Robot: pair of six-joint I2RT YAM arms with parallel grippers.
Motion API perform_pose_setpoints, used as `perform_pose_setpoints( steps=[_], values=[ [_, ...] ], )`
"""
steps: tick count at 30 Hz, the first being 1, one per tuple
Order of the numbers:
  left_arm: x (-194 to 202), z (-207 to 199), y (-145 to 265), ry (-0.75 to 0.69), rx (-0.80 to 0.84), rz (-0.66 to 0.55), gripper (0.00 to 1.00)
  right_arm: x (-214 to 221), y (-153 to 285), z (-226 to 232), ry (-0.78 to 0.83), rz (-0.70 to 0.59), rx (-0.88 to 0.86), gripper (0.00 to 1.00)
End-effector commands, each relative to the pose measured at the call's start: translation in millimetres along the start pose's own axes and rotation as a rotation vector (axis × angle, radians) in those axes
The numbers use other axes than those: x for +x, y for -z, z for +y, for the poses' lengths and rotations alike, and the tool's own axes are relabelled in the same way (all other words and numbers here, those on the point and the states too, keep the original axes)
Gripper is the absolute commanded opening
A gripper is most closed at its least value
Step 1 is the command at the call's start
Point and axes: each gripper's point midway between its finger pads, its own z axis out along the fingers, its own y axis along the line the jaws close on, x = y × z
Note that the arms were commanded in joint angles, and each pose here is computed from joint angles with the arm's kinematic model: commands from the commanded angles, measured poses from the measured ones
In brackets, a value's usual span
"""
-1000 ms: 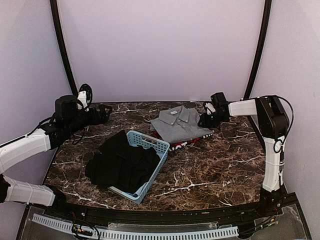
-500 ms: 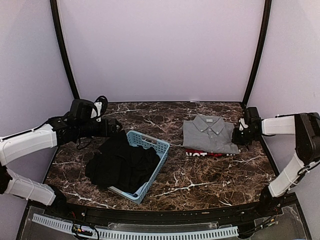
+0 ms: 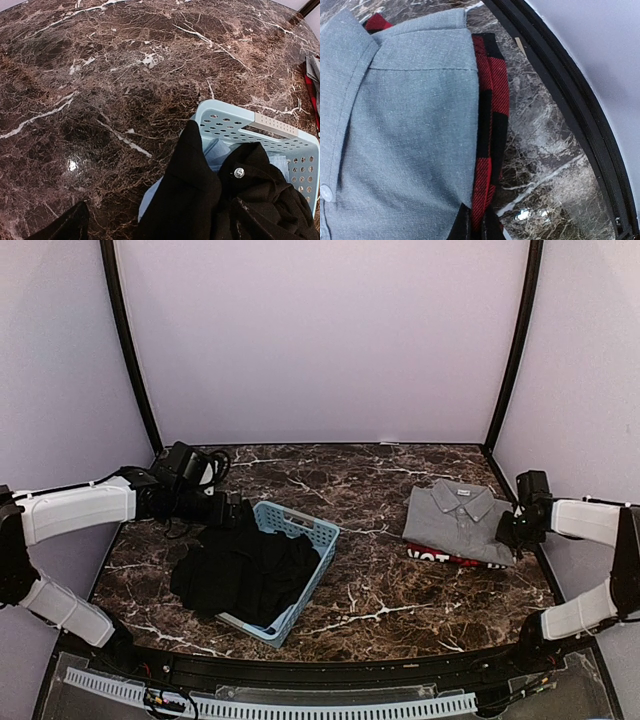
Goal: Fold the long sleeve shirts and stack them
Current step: Move the square-folded shirt to the corner of the board, then move the bin to the corner of the board.
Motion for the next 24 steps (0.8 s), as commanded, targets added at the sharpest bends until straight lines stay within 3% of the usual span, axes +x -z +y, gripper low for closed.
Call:
perform_pose_setpoints(
  steps=[1,8,13,18,22,24],
  values=[
    [-10.5,-10.0,2.5,0.0,0.032,-0.016,0.96,-12.0,-12.6,-24.2,-0.005,-0.01,0.123,0.04],
    [-1.9,-4.9,-10.5,-0.014,-0.011,0.051,0.96,-40.4,-37.2,-35.6,0.037,-0.003,0.226,0.11],
    [0.4,-12.5,-18.2,-0.061,0.019,0.1,0.99,-75.5,-37.2,-21.0,0.048,-0.032,0.199,0.42],
    [1.9,-21.8,-44.4,-0.124,0.045,0.153,0.98,-96.5,-12.6,5.9,0.054,-0.12,0.079,0.62],
    [-3.5,-21.0,-65.5,-0.155,0.016,0.168,0.88,-102.8,8.0,27.4,0.085,-0.147,0.006,0.66],
    [-6.1,-18.8,-76.6,-0.17,-0.009,0.174,0.76,-101.6,17.2,39.2,0.105,-0.16,-0.024,0.67]
  ],
)
